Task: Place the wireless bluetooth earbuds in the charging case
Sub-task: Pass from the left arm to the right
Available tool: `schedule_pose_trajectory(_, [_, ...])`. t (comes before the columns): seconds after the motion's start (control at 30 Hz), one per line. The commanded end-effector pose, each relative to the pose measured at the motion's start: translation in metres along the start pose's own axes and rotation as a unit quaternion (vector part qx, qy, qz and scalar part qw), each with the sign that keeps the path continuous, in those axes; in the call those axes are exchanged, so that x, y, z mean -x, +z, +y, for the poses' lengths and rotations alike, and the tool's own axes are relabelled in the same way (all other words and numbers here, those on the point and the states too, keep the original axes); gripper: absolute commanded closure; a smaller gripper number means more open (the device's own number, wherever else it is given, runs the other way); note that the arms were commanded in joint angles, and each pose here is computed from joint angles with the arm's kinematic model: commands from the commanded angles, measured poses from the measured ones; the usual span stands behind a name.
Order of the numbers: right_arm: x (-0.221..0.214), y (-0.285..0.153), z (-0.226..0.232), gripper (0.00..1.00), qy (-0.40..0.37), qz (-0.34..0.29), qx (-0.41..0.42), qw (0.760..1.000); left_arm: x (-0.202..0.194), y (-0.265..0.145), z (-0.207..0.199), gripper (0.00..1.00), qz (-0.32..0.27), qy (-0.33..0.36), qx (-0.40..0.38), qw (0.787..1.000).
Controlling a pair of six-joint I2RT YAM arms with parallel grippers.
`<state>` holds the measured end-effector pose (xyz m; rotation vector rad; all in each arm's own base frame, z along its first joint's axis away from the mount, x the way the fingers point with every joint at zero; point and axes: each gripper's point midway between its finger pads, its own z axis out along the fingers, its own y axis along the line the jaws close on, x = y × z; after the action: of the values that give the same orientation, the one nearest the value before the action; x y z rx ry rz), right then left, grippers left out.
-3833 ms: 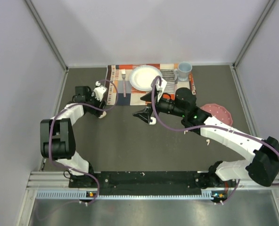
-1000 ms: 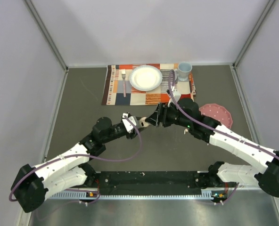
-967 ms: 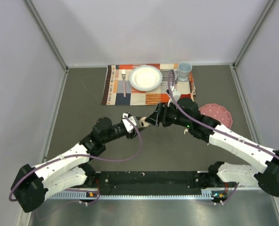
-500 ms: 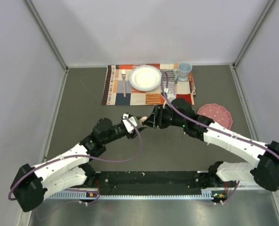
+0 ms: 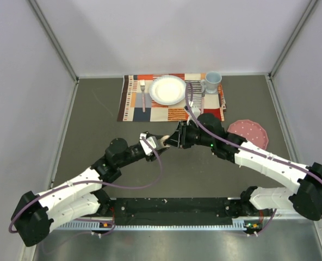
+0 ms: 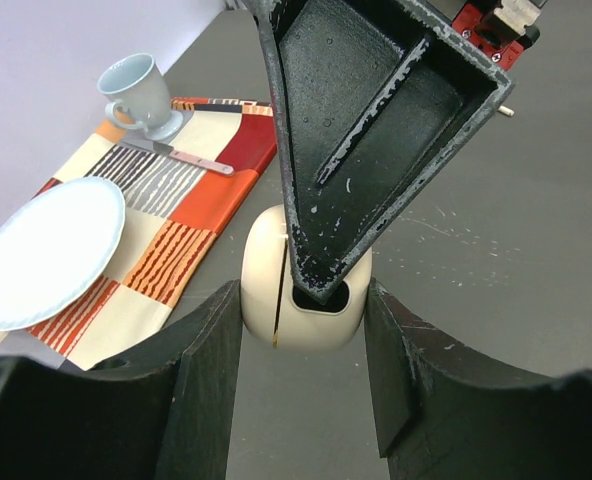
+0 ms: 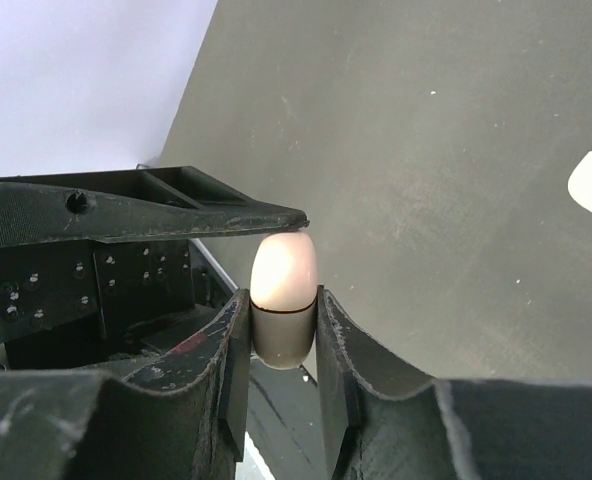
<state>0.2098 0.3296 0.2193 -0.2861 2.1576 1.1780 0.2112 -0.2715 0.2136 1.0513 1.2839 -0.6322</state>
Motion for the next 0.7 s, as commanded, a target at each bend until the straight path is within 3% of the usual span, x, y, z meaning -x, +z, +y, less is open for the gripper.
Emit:
schedule_pose_trajectory(0.0, [0.025, -0.005, 0.022, 0.77, -0.013, -0.041, 0.031, 0.999, 0.025, 0.001, -0.008, 0.96, -0.049, 0.016, -0.025, 0.998])
schedule_pose_trajectory(0.13, [0.025, -0.006, 0.023, 0.85, -0.014, -0.047, 0.036, 0.998, 0.023, 0.001, -0.008, 0.94, -0.047, 0.011, -0.023, 0.999])
schedule_pose_trajectory(0.23, [0.029, -0.009, 0.027, 0.9, -0.021, -0.063, 0.048, 0.997, 0.026, 0.001, -0.006, 0.87, -0.048, 0.003, -0.017, 0.999])
schedule_pose_trajectory(0.4, [0.034, -0.017, 0.029, 1.0, -0.027, -0.089, 0.06, 0.994, 0.034, 0.001, -0.002, 0.68, -0.055, -0.027, -0.006, 0.998])
schedule_pose_trajectory(0.53, [0.042, -0.027, 0.038, 1.0, -0.032, -0.119, 0.081, 0.989, 0.043, -0.001, -0.003, 0.56, -0.075, -0.048, -0.006, 0.996])
schedule_pose_trajectory(0.6, [0.042, -0.029, 0.039, 1.0, -0.031, -0.123, 0.086, 0.988, 0.05, -0.003, -0.004, 0.43, -0.096, -0.053, -0.007, 0.994])
schedule_pose_trajectory(0.67, [0.045, -0.034, 0.043, 1.0, -0.031, -0.133, 0.095, 0.986, 0.056, -0.006, -0.004, 0.39, -0.124, -0.05, -0.004, 0.991])
